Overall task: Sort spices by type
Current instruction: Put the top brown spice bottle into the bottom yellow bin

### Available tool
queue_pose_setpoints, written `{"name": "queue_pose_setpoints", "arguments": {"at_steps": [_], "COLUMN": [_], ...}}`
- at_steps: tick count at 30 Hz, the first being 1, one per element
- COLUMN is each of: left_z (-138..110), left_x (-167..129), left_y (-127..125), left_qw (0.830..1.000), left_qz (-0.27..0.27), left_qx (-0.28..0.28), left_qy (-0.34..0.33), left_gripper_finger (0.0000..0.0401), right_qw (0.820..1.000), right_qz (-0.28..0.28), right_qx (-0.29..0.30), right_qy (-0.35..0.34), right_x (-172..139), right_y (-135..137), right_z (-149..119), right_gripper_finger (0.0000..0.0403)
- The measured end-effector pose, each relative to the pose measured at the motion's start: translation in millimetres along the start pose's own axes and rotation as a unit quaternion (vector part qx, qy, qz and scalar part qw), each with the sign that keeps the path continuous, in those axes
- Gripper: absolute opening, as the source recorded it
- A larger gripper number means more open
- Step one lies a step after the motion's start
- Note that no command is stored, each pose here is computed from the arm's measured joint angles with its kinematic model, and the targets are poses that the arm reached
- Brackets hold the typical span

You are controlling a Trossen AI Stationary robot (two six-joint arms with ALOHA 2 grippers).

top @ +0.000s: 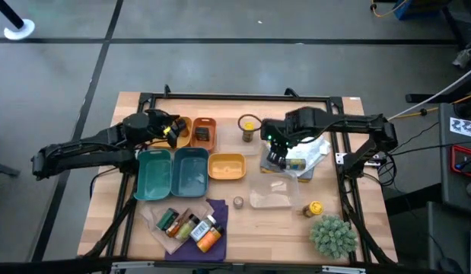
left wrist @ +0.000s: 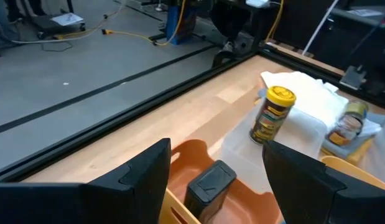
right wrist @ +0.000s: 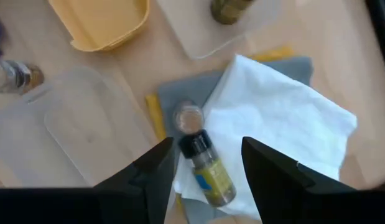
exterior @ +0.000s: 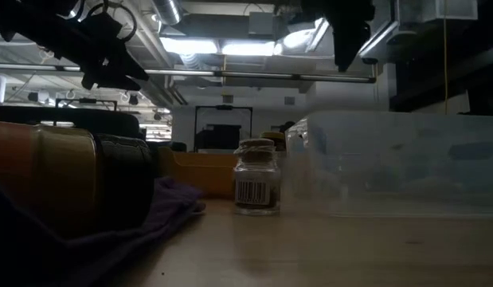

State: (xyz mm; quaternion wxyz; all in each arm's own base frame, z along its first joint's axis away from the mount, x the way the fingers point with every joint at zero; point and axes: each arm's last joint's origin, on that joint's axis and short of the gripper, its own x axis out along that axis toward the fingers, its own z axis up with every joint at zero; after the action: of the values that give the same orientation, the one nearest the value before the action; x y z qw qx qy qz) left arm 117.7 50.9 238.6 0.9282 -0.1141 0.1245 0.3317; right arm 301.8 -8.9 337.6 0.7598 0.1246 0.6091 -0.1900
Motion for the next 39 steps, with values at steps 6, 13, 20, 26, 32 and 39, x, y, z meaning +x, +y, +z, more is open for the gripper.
{"name": "queue_pose_setpoints", "arguments": {"at_steps": [6, 13, 20, 26, 32, 39], "left_z": [-2, -3, -3, -3, -3, -3], "left_x": [0, -1, -1, -1, -1, -1], "left_y": [-5, -8, -9, -9, -9, -9], "left_qw": [1.000, 1.000, 0.999, 0.999, 0.999, 0.999], "left_qz": [-0.017, -0.028, -0.033, -0.033, -0.033, -0.033], "left_qx": [0.009, 0.005, 0.005, 0.003, 0.002, 0.002], "left_qy": [0.007, 0.009, 0.010, 0.010, 0.010, 0.010], "left_gripper_finger": [0.0239, 0.0239, 0.0239, 0.0239, 0.0239, 0.0239], "right_qw": [0.998, 0.998, 0.999, 0.999, 0.999, 0.998], "right_qz": [-0.018, 0.000, 0.004, 0.006, 0.007, 0.025], "right_qx": [-0.029, -0.049, -0.047, -0.047, -0.047, -0.046], "right_qy": [0.048, 0.037, 0.021, 0.022, 0.020, 0.020], "right_x": [46, 92, 106, 116, 123, 134], "right_y": [0, -1, 0, 0, 0, 0], "right_z": [-12, -18, -20, -24, -27, -32], "right_gripper_finger": [0.0188, 0.0188, 0.0188, 0.0188, 0.0188, 0.0188]}}
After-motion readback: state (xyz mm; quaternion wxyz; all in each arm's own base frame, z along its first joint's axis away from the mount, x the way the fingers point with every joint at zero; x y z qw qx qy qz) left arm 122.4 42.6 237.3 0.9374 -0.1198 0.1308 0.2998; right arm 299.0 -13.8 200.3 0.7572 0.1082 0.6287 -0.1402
